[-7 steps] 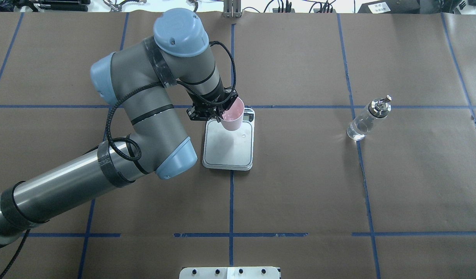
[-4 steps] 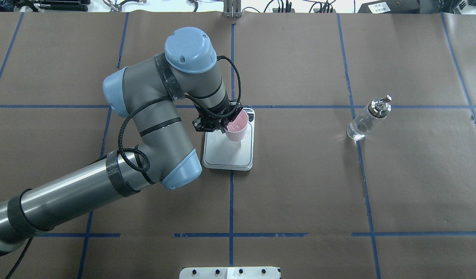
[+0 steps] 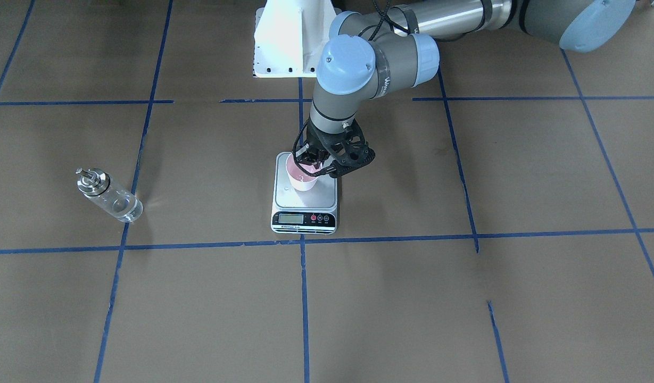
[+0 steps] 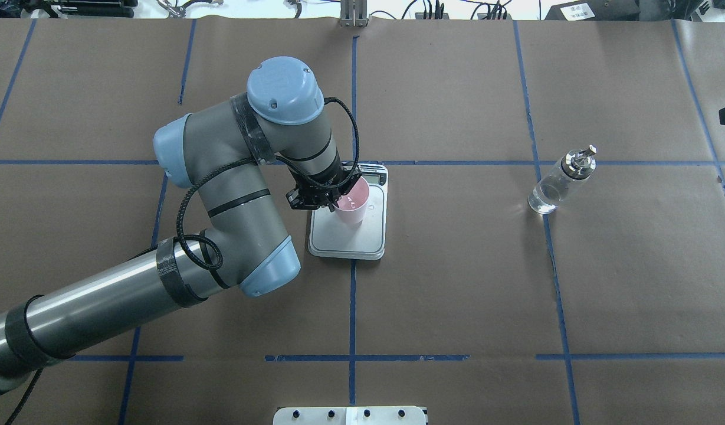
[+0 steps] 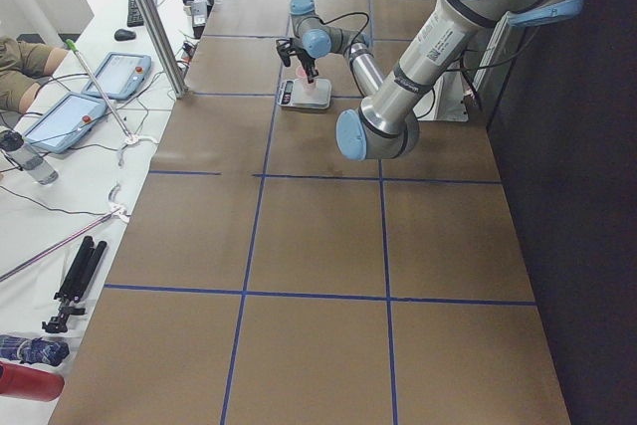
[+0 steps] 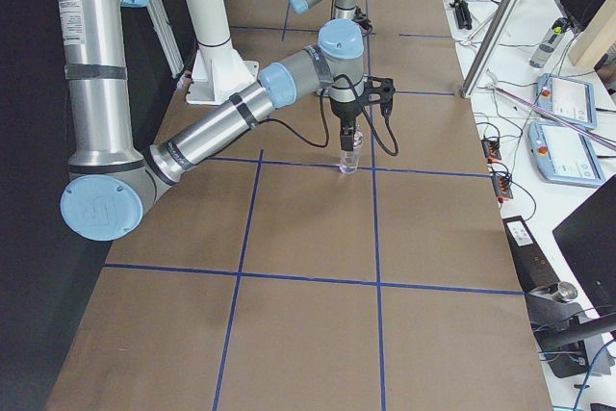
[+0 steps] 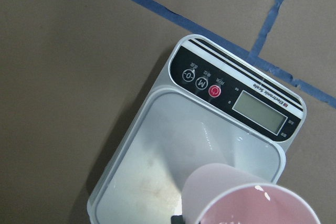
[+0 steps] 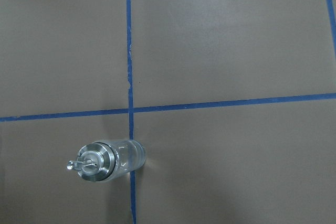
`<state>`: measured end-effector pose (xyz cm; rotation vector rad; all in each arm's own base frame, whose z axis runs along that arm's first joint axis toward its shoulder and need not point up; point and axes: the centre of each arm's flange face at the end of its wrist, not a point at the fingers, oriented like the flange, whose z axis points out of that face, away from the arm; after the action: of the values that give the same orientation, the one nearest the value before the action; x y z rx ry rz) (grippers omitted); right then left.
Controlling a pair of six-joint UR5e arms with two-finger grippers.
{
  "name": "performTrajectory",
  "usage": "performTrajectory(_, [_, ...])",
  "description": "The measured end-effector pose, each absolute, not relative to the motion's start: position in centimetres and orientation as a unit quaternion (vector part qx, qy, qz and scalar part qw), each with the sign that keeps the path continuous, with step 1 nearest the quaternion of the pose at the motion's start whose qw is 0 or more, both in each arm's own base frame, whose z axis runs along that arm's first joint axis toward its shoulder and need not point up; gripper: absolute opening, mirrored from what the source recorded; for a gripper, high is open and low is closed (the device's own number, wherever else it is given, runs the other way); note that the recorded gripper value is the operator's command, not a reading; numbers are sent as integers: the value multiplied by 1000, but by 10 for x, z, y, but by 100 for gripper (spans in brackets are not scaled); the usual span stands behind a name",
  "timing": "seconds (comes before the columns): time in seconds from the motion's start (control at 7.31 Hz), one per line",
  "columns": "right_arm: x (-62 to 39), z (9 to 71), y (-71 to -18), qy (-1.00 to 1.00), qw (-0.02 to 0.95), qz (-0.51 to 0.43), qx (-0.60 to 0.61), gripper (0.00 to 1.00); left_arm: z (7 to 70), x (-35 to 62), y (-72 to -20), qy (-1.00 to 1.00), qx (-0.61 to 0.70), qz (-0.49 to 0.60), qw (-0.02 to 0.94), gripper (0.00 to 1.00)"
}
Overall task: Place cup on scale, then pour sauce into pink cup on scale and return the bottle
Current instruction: 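Open the left gripper and withdraw it while the right gripper reaches toward the bottle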
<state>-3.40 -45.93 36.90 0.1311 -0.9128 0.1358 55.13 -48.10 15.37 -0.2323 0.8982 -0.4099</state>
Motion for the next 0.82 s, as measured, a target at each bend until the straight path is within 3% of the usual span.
performTrajectory(0.14, [-37, 365, -459, -441, 893, 63, 65, 100, 155, 550, -482, 430, -110, -196, 874, 100])
performTrajectory(0.82, [-84, 314, -424, -438, 892, 80, 80, 100, 158, 492, -468, 457, -69, -189, 866, 100])
